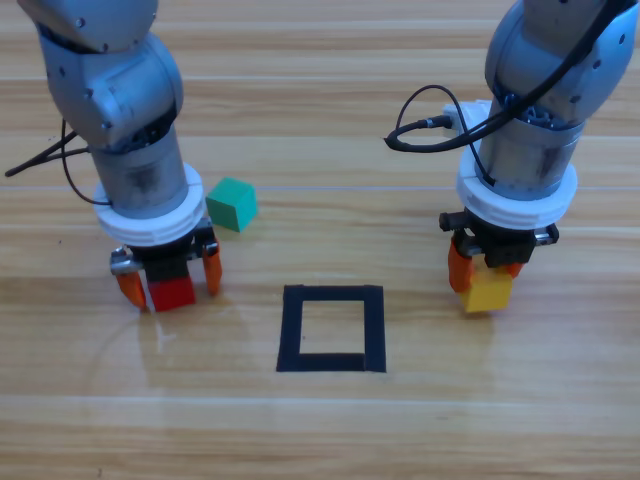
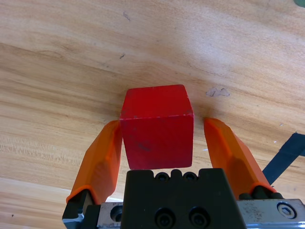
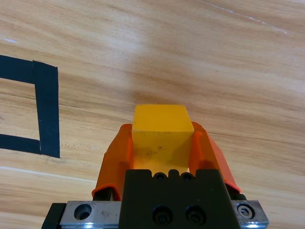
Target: Stack the blocks in the rectangular block: red at the bottom, yellow in the middle, green on top
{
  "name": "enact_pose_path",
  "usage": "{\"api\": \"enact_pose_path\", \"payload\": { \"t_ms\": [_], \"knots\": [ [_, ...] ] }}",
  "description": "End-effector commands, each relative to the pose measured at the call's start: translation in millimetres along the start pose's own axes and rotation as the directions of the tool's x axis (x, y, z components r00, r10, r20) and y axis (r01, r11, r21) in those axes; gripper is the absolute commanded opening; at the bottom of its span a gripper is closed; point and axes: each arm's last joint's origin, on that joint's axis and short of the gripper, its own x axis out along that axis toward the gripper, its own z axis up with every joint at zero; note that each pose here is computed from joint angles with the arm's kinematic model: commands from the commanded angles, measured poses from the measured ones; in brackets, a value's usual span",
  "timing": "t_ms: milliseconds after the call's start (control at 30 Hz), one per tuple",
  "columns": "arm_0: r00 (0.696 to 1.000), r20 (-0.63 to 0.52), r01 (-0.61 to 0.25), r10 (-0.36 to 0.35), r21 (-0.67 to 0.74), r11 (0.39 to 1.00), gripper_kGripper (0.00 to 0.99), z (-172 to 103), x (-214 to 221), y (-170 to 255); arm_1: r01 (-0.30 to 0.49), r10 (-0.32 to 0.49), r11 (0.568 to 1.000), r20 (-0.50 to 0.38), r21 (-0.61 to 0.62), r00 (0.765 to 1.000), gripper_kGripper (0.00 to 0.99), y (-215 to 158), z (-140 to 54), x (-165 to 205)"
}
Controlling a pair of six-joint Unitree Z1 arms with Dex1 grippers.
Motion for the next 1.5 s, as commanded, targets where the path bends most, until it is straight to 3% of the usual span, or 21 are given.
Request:
{"api": "enact_pose_path", "payload": {
  "t_ms": [33,367,533,767,867,1100,1300,1500],
  "knots": [
    [1.000,-0.003,-0.020,0.020,0.033,0.999,0.736,-1.3,14.3,-6.4,0.010,-0.010,1.000,0.014,0.014,1.000,0.187,-13.8,-1.3,-9.4],
    [1.000,-0.019,-0.002,0.001,-0.014,1.000,0.718,13.2,14.5,7.3,0.007,-0.007,1.000,0.013,0.011,1.000,0.187,-13.9,-1.8,-10.4],
    [0.999,-0.034,-0.002,0.002,-0.023,1.000,0.310,17.4,13.0,28.0,0.006,-0.006,1.000,0.015,0.009,1.000,0.187,-14.2,-2.3,-11.3],
    [0.999,-0.036,-0.001,0.002,0.026,1.000,0.000,13.8,4.6,40.8,0.005,-0.006,1.000,0.020,0.009,1.000,0.187,-15.2,-2.6,-13.6],
    [0.999,-0.035,0.046,-0.041,0.144,0.989,0.000,9.8,-13.3,29.0,0.007,-0.007,1.000,0.020,0.014,1.000,0.187,-17.4,-2.4,-14.3],
    [0.988,-0.065,0.151,-0.137,0.389,0.909,0.000,-30.3,-47.7,-32.5,0.007,-0.007,1.000,0.022,0.022,1.000,0.187,-20.9,-2.2,-15.9],
    [0.989,-0.088,0.145,-0.117,0.463,0.874,0.000,-76.6,-42.5,-65.6,0.007,-0.008,1.000,0.024,0.022,1.000,0.187,-21.2,-2.6,-16.9],
    [0.993,-0.074,0.118,-0.096,0.441,0.890,0.000,-99.4,-41.9,-77.6,0.006,-0.007,1.000,0.025,0.022,1.000,0.187,-22.1,-2.8,-17.9]
  ]
}}
